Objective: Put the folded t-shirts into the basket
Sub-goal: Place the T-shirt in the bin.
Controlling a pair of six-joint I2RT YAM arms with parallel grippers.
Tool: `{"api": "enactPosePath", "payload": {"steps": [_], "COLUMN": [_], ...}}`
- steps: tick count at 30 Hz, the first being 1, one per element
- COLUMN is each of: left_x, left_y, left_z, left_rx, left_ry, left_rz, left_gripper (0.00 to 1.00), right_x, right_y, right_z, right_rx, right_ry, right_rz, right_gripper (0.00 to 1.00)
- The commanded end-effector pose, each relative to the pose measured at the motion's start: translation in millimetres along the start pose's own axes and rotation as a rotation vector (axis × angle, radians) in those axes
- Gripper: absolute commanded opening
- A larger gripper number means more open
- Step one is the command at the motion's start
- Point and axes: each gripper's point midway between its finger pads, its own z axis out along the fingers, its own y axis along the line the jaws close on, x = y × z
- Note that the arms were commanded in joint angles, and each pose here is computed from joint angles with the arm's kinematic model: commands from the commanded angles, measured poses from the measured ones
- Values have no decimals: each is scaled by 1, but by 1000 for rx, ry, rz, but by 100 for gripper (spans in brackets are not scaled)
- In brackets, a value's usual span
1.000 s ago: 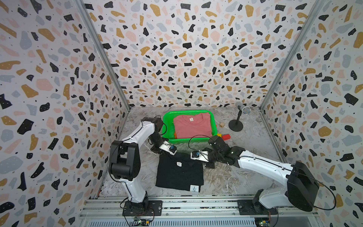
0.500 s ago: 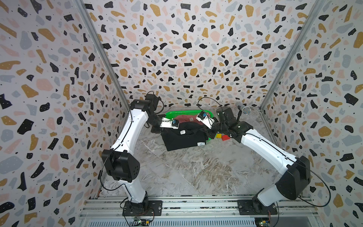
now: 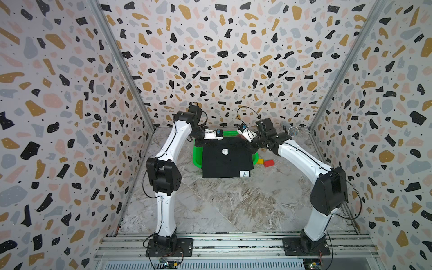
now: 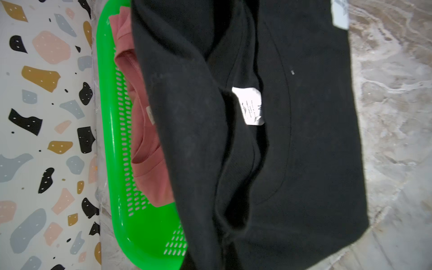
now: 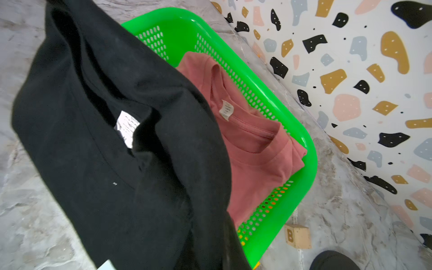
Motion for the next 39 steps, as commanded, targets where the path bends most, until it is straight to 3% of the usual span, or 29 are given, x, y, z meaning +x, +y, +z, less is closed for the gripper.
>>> {"api": "enactPosePath", "payload": {"steps": [1, 8, 24, 27, 28, 30, 32, 33, 37, 39], "left_x": [-5, 2, 24, 29, 32, 37, 41, 42, 46, 42], "left_y": [25, 57, 60, 55, 56, 65, 83, 94, 127, 139], "left_z": [7, 30, 76, 88, 91, 97, 98, 96, 67, 39], "left_rx": [-64, -142, -124, -93, -95, -138, -222, -275, -440, -524], "left_ry": [-5, 3, 28, 30, 37, 61, 88, 105, 155, 173], "left_rz": [6, -14, 5, -16, -29, -73, -93, -106, -196, -258], "left_gripper": [0, 0, 0, 0, 5, 56, 96, 100, 100, 100], "right_x": [-17, -15, 0, 2, 2, 4, 4, 2, -12, -24], "right_y": [-24, -50, -73, -78, -81, -86, -97, -110, -135, -137], "right_z": [-6, 19, 60, 66, 69, 73, 73, 70, 44, 25], "right_rx": [42, 42, 53, 64, 69, 88, 142, 210, 352, 377], "right_ry": [-33, -21, 18, 24, 25, 32, 42, 47, 22, -10], "right_rz": [-11, 11, 45, 52, 57, 70, 96, 133, 215, 234], "right_gripper": [0, 0, 0, 8, 10, 21, 45, 59, 80, 85]}}
